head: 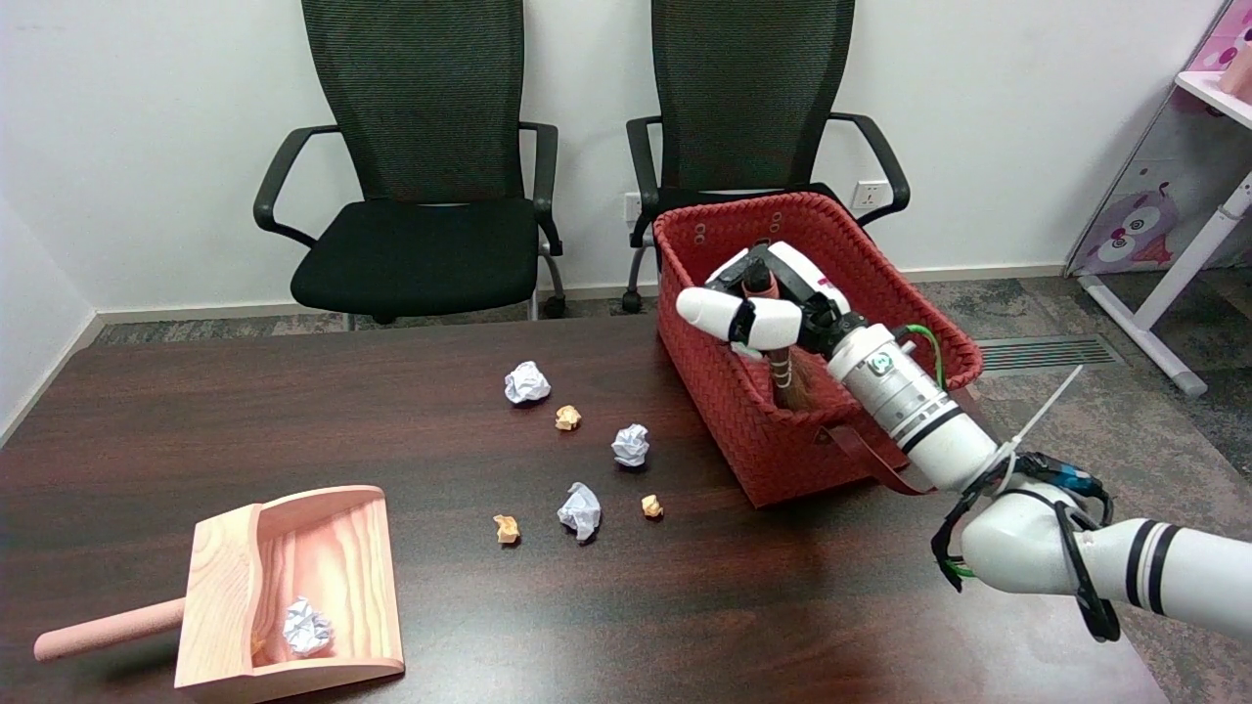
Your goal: Pick up the broom by its handle.
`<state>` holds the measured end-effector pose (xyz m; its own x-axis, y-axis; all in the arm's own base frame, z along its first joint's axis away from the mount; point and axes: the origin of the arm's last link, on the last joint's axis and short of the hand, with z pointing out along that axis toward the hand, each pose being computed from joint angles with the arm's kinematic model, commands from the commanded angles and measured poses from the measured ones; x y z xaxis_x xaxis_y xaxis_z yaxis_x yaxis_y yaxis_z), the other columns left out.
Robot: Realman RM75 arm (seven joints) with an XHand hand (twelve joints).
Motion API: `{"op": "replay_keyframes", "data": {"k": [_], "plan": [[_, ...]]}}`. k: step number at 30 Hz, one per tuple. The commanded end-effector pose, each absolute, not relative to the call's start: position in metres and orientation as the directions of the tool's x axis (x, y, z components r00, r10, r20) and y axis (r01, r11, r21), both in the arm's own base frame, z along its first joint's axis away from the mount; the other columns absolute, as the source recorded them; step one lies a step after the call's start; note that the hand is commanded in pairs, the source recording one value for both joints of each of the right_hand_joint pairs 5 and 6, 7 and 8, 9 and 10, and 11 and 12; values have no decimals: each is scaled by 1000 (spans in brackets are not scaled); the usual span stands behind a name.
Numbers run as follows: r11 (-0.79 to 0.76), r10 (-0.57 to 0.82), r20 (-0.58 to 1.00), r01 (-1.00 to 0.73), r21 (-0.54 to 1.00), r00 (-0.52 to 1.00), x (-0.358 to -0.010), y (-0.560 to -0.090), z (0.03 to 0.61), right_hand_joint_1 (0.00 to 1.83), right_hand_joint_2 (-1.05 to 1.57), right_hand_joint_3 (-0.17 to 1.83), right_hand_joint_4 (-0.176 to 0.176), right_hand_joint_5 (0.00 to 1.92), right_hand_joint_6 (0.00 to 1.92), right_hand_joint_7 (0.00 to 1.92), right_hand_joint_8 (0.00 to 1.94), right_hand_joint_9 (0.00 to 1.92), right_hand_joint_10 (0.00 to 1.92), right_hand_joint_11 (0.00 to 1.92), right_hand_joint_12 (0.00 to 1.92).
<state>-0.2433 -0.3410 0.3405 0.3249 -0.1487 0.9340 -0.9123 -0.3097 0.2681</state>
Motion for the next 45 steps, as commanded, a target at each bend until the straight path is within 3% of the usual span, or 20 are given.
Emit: {"op": "replay_keyframes", "data": {"k": [1,10,16,21,26,34,39,45], "plan": [[-332,-117,948,-911,244,296,-232,-350,340,707,458,785,21,1881,1881,1881,1881,1920,1920,1920,1920],[-331,-13,947,-895,300,322,-219,-354,340,687,509,739,3,1920,1920,1920,1920,1920,1920,1920,1920],[-355,51,945,-878,320,324,-205,-355,341,794,669,693,2,1920,1920,1920,1920,1920,1920,1920,1920],[-383,66,949,-870,310,309,-193,-356,340,880,749,872,1,1920,1920,1920,1920,1920,1920,1920,1920],[-423,68,956,-860,287,286,-176,-361,336,975,1105,1049,4,1920,1920,1920,1920,1920,1920,1920,1920],[-484,64,967,-840,245,246,-148,-366,330,1011,1341,1008,16,1920,1920,1920,1920,1920,1920,1920,1920],[-494,56,990,-858,140,130,-133,-368,330,1011,1537,1142,33,1920,1920,1920,1920,1920,1920,1920,1920],[-546,46,998,-836,61,43,-104,-366,329,1014,1571,1237,39,1920,1920,1920,1920,1920,1920,1920,1920]]}}
